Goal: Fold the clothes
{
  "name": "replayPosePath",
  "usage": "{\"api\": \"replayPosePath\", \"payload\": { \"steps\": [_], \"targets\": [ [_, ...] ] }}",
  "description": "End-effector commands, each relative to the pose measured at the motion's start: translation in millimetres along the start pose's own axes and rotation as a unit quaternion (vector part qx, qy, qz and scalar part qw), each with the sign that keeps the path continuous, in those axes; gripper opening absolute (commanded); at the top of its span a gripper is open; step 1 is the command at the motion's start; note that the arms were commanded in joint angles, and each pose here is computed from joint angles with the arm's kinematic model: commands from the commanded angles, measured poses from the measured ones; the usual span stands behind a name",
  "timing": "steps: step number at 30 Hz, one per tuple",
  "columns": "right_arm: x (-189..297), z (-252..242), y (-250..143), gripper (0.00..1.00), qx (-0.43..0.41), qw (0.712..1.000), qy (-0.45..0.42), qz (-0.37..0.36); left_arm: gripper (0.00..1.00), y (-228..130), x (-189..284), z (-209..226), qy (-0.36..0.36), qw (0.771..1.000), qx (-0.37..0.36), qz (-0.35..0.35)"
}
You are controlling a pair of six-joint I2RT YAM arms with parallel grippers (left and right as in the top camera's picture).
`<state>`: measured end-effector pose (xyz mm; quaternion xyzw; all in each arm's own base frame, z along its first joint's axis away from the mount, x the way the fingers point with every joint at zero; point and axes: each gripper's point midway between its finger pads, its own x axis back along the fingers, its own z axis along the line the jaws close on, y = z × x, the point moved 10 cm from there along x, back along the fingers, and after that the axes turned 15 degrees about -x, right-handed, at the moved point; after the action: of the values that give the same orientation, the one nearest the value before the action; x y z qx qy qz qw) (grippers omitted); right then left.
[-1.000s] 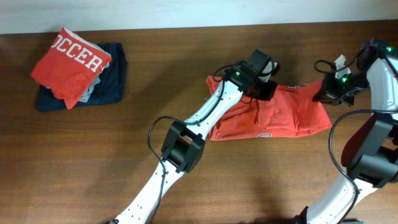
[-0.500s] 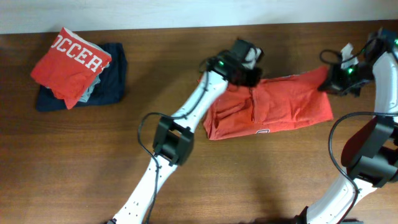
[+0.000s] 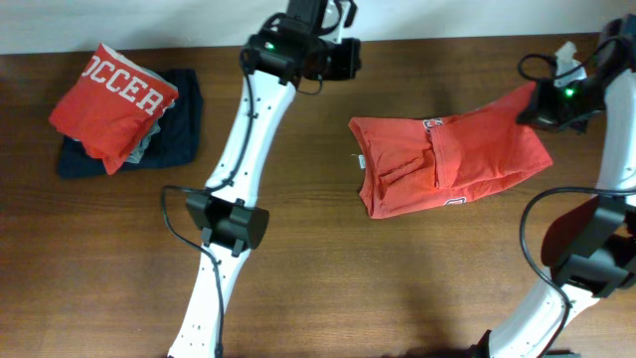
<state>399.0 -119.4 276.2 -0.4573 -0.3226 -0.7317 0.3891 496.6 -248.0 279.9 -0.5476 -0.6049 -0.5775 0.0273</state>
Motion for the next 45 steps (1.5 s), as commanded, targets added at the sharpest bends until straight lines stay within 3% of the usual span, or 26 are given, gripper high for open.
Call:
{"api": "replayPosePath", "payload": {
  "steps": [1,8,16,25,45],
  "targets": [
    [-3,35,-7,0.04,0.04,0.999,-0.021,-0.009,0.01,-2,17,15,0.034,0.999,-0.012,0.011],
    [-34,94,-26,0.04,0.094,0.994,-0.06,-0.006,0.0,-25,32,49,0.134,0.987,0.028,0.082],
    [-98,138,-49,0.04,0.125,0.988,-0.072,0.055,0.0,-36,45,70,0.224,0.967,0.04,0.118],
    [-151,178,-85,0.04,0.166,0.977,-0.081,0.103,0.0,-38,54,87,0.238,0.963,0.054,0.118],
    [-178,217,-132,0.04,0.209,0.965,-0.088,0.13,0.01,-39,57,92,0.241,0.961,0.06,0.122]
  ]
}}
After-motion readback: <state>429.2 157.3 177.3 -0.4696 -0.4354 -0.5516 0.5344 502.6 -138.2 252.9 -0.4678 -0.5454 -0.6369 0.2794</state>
